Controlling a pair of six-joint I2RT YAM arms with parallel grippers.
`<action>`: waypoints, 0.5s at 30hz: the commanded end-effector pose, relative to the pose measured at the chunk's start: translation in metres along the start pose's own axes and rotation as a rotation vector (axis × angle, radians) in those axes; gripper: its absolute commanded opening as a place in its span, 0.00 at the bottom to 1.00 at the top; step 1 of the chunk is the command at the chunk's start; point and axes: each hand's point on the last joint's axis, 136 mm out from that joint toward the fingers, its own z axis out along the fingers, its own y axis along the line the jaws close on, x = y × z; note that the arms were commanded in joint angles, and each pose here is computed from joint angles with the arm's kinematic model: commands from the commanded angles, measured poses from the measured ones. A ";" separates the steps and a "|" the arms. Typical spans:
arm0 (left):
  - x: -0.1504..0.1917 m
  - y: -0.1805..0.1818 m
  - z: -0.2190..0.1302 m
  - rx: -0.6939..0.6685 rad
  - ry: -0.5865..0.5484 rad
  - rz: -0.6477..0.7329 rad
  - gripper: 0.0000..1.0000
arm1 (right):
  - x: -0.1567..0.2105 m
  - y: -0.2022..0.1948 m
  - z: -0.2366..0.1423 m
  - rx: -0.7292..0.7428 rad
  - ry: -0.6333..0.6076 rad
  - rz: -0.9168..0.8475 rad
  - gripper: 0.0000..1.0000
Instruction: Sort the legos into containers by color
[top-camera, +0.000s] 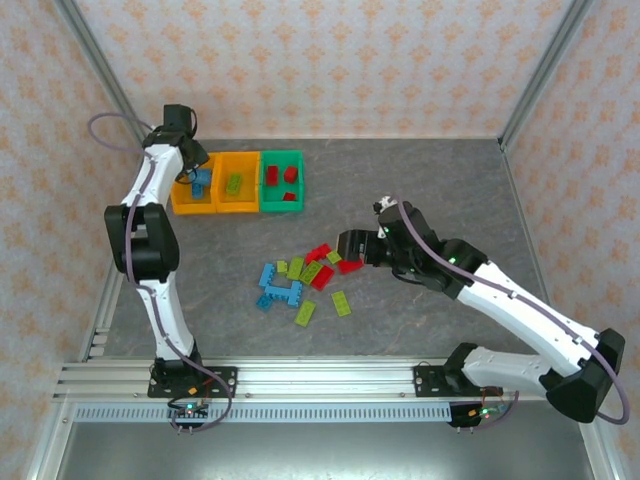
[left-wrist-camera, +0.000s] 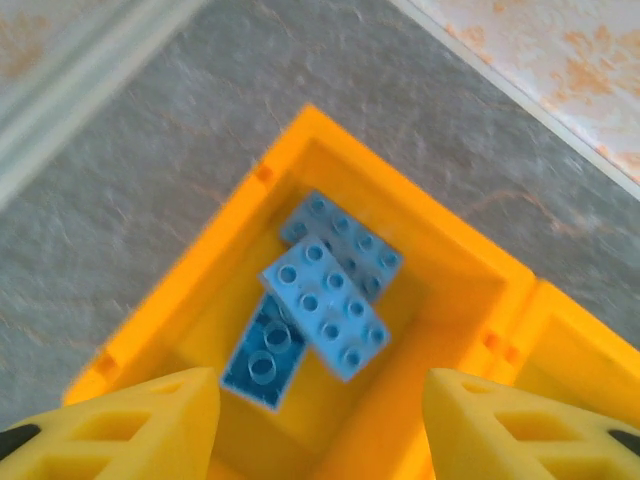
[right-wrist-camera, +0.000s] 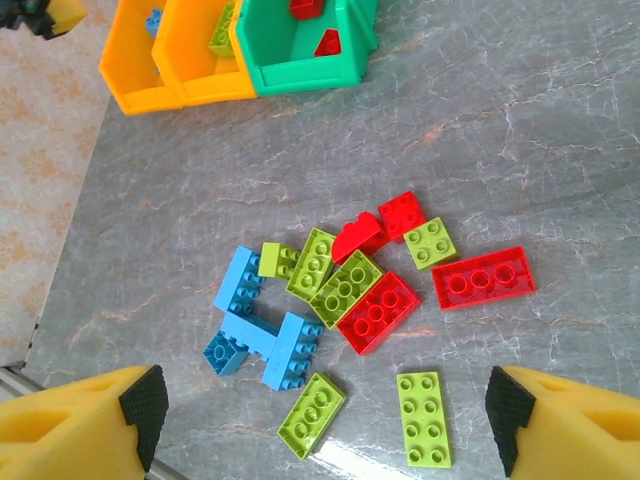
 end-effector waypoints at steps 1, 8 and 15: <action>0.019 -0.016 -0.066 0.174 0.008 -0.097 0.56 | -0.001 0.010 0.012 -0.012 0.032 0.002 0.85; 0.127 -0.025 -0.177 0.330 -0.078 0.178 0.56 | 0.016 0.038 0.060 -0.019 0.167 -0.048 0.80; 0.215 0.021 -0.243 0.355 0.057 0.594 0.59 | 0.051 0.078 0.135 -0.024 0.300 -0.139 0.71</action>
